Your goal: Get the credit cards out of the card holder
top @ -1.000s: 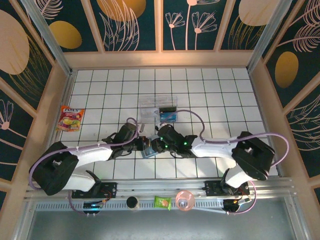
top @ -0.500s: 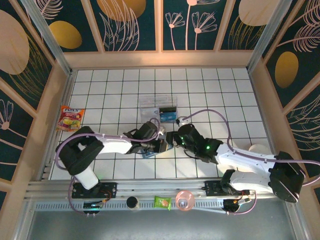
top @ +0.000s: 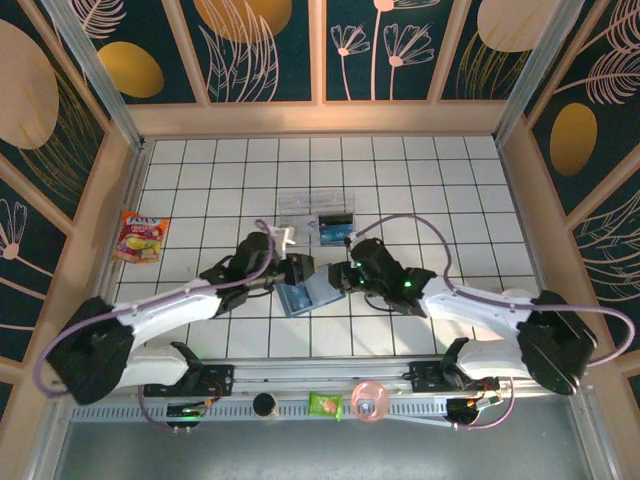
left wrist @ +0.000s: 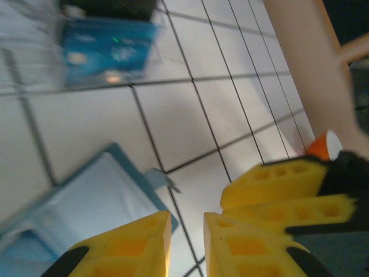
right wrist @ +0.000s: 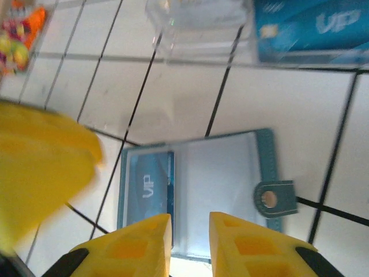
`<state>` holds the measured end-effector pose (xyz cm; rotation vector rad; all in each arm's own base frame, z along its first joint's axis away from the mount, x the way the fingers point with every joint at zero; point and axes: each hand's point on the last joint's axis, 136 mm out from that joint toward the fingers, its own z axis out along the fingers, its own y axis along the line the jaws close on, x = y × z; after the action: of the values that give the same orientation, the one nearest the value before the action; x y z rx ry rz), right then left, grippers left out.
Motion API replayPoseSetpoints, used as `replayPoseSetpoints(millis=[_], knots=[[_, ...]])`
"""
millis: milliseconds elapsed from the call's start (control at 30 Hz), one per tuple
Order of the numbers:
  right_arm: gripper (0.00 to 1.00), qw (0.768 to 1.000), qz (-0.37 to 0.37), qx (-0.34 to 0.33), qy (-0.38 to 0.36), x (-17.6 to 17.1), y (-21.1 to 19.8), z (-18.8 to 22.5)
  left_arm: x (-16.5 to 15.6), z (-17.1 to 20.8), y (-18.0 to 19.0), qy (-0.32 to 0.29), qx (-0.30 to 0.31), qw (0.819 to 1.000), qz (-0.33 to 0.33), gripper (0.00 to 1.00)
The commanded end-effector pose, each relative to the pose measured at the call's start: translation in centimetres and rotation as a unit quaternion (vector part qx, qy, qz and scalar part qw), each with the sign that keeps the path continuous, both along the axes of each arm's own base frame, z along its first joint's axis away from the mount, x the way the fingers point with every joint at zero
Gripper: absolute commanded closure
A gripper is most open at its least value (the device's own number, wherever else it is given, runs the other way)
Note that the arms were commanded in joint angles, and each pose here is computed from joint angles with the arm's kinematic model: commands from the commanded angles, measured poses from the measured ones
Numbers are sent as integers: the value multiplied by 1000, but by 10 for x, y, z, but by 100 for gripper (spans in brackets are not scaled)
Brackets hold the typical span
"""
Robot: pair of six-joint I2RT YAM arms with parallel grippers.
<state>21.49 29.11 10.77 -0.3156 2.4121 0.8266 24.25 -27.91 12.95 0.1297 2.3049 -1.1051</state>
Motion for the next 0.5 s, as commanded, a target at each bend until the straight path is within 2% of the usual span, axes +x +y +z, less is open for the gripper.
replayPoseSetpoints(millis=[0, 267, 467], knots=[[78, 998, 63, 10, 21, -5, 27, -5, -8, -35, 30, 40, 47, 997, 39, 78], [83, 994, 39, -68, 71, 7, 26, -61, -18, -72, 51, 58, 101, 992, 52, 73], [85, 987, -16, -127, 95, 5, -4, -92, -18, -75, 47, 57, 105, 992, 36, 69]])
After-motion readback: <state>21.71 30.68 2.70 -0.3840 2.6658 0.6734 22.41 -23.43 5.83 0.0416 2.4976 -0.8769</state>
